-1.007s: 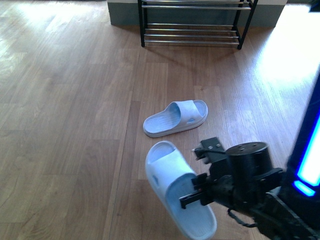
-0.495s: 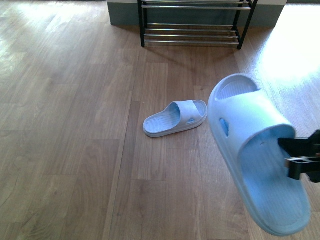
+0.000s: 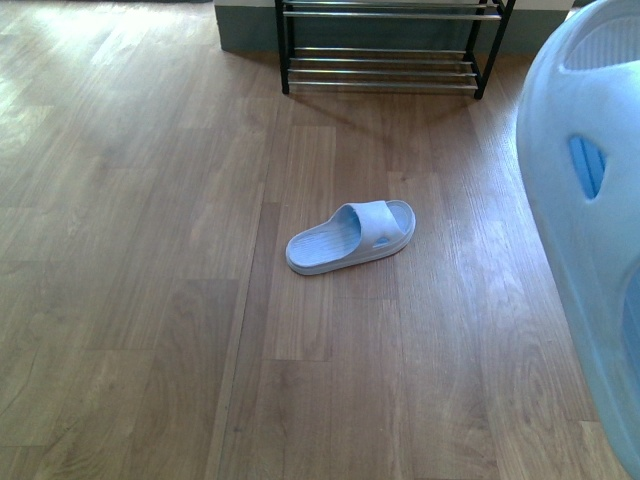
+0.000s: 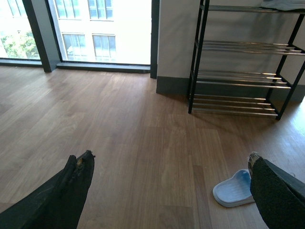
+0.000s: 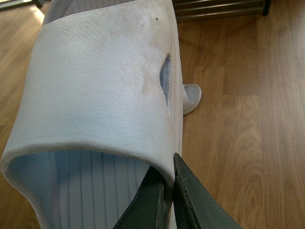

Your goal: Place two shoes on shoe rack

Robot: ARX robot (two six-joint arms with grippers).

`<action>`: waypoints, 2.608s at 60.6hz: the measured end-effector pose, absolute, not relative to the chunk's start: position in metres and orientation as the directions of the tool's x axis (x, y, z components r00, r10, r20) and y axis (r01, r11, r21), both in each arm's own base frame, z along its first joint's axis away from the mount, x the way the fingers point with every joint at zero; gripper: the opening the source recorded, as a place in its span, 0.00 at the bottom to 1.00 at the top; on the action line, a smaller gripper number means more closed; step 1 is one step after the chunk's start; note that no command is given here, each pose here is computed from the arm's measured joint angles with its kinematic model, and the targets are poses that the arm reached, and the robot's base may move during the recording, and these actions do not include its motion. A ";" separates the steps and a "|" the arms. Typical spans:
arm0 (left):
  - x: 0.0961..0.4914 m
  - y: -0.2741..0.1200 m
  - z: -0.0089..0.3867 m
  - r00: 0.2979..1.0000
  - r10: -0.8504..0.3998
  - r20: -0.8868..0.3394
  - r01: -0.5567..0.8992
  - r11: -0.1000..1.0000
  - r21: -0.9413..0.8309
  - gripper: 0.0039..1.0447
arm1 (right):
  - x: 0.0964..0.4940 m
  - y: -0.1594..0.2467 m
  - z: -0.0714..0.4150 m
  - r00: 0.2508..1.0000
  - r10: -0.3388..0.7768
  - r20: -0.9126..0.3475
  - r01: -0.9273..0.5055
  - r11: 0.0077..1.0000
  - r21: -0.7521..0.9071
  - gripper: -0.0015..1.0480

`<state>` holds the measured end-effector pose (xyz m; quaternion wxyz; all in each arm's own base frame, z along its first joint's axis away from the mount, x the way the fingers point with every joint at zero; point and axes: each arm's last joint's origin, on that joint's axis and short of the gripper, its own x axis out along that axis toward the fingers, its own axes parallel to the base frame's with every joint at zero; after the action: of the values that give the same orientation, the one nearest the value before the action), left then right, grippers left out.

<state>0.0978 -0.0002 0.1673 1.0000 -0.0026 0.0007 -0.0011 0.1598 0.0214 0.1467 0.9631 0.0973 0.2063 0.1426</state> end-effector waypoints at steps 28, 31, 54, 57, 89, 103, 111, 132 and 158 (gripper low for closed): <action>0.098 0.000 0.167 1.000 0.000 -0.002 0.000 1.000 -0.005 0.91 | 0.159 0.021 0.146 0.872 0.317 -0.373 -0.235 0.939 0.249 0.02; 0.098 0.000 0.167 1.000 0.000 -0.002 0.000 1.000 -0.005 0.91 | 0.159 0.021 0.146 0.872 0.318 -0.372 -0.236 0.939 0.249 0.02; 0.098 0.000 0.167 1.000 -0.003 -0.002 0.003 1.000 -0.005 0.91 | 0.159 0.021 0.146 0.875 0.310 -0.373 -0.228 0.942 0.248 0.02; 0.098 0.000 0.167 1.000 -0.003 -0.001 0.003 1.000 -0.004 0.91 | 0.159 0.021 0.146 0.874 0.311 -0.373 -0.228 0.941 0.250 0.02; 0.098 0.000 0.167 1.000 -0.002 -0.001 0.002 1.000 -0.005 0.91 | 0.159 0.021 0.146 0.873 0.313 -0.375 -0.227 0.940 0.255 0.02; 0.121 0.006 0.169 0.847 0.393 -0.357 -0.400 0.915 0.058 0.91 | 0.159 0.021 0.146 0.872 0.314 -0.375 -0.229 0.939 0.255 0.02; 0.168 0.007 0.172 0.864 0.290 -0.411 -0.263 0.957 0.122 0.91 | 0.159 0.021 0.146 0.872 0.315 -0.375 -0.229 0.939 0.256 0.02; 0.292 -0.032 0.064 0.698 -0.012 -0.716 0.429 0.807 0.405 0.91 | 0.159 0.021 0.146 0.872 0.315 -0.375 -0.230 0.939 0.256 0.02; 0.348 -0.068 -0.103 0.438 -0.128 -0.890 0.754 0.591 0.286 0.91 | 0.159 0.021 0.146 0.872 0.315 -0.375 -0.230 0.939 0.256 0.02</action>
<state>0.3476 -0.0683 -0.1028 0.7721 0.3504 0.4466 -0.2857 0.1592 0.0210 0.1456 0.9621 0.1021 0.2097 0.1416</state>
